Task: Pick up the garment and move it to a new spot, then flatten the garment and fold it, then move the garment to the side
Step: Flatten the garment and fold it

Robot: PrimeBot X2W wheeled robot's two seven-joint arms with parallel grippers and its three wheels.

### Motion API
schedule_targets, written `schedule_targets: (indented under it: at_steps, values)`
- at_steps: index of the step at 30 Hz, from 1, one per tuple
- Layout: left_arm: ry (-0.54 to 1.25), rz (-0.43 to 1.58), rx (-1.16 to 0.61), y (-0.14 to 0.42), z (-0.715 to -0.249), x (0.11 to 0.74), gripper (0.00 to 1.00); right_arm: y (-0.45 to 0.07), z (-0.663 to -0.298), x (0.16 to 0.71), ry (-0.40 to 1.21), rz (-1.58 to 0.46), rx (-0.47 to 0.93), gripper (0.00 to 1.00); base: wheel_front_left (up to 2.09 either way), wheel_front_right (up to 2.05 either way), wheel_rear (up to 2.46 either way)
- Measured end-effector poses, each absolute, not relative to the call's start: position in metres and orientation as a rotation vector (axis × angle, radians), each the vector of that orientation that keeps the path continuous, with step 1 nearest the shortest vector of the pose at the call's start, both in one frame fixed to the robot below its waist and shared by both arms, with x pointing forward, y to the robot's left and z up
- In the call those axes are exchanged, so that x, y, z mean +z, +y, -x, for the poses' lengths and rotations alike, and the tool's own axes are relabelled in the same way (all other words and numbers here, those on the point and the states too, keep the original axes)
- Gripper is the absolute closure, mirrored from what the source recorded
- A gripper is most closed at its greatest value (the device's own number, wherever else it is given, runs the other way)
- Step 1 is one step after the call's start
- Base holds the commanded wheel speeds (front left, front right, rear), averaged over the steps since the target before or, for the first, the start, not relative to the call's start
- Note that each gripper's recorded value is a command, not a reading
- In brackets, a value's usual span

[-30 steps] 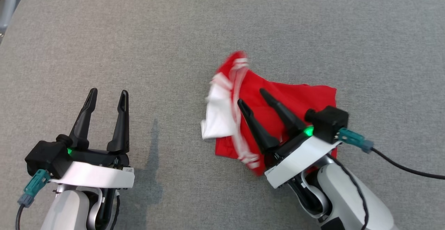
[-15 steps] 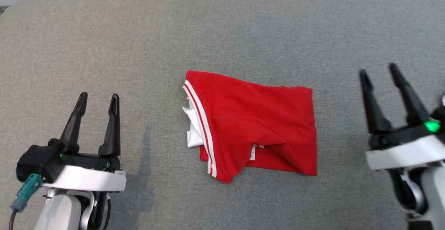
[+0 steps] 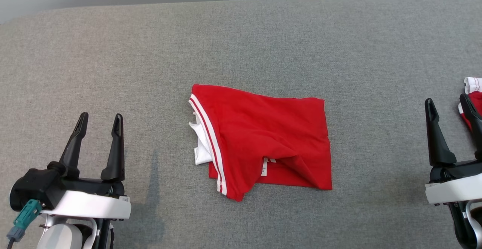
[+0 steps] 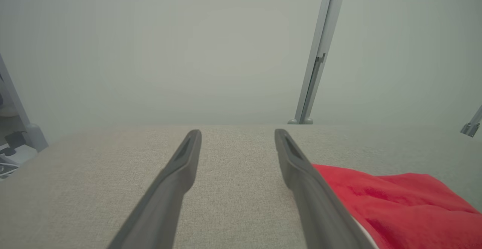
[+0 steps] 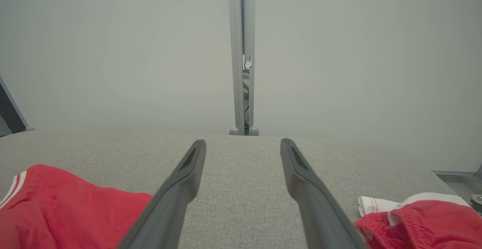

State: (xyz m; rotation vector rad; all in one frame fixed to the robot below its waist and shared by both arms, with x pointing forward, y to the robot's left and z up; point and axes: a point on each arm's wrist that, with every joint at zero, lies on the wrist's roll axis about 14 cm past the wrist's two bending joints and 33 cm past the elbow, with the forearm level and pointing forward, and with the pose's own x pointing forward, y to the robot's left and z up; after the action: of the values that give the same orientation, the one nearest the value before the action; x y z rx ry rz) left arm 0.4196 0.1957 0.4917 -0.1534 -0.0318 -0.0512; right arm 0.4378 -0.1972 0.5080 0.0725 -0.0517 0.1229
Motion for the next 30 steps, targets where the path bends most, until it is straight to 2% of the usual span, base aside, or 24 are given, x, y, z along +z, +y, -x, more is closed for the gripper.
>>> schedule_targets:
  at_steps: [12,13,14,20,30]
  values:
    - [-0.011,0.149,-0.054,0.195,-0.419,0.488,0.00,-0.188,-0.444,0.509,-0.050,-0.101,0.153,0.00,0.00,0.00,0.00]
    - [-0.010,0.149,-0.054,0.195,-0.419,0.488,0.00,-0.184,-0.447,0.511,-0.052,-0.103,0.165,0.55,0.00,0.00,0.00]
    - [-0.009,0.149,-0.054,0.195,-0.419,0.487,0.00,-0.179,-0.449,0.511,-0.048,-0.101,0.185,1.00,0.00,0.00,0.00]
    - [-0.013,0.156,-0.041,0.197,-0.419,0.487,0.00,-0.129,-0.462,0.509,-0.026,-0.112,0.348,1.00,0.00,0.00,0.00]
    - [-0.010,0.179,-0.019,0.201,-0.419,0.483,0.00,0.006,-0.448,0.485,0.079,-0.153,0.778,1.00,0.00,0.00,0.00]
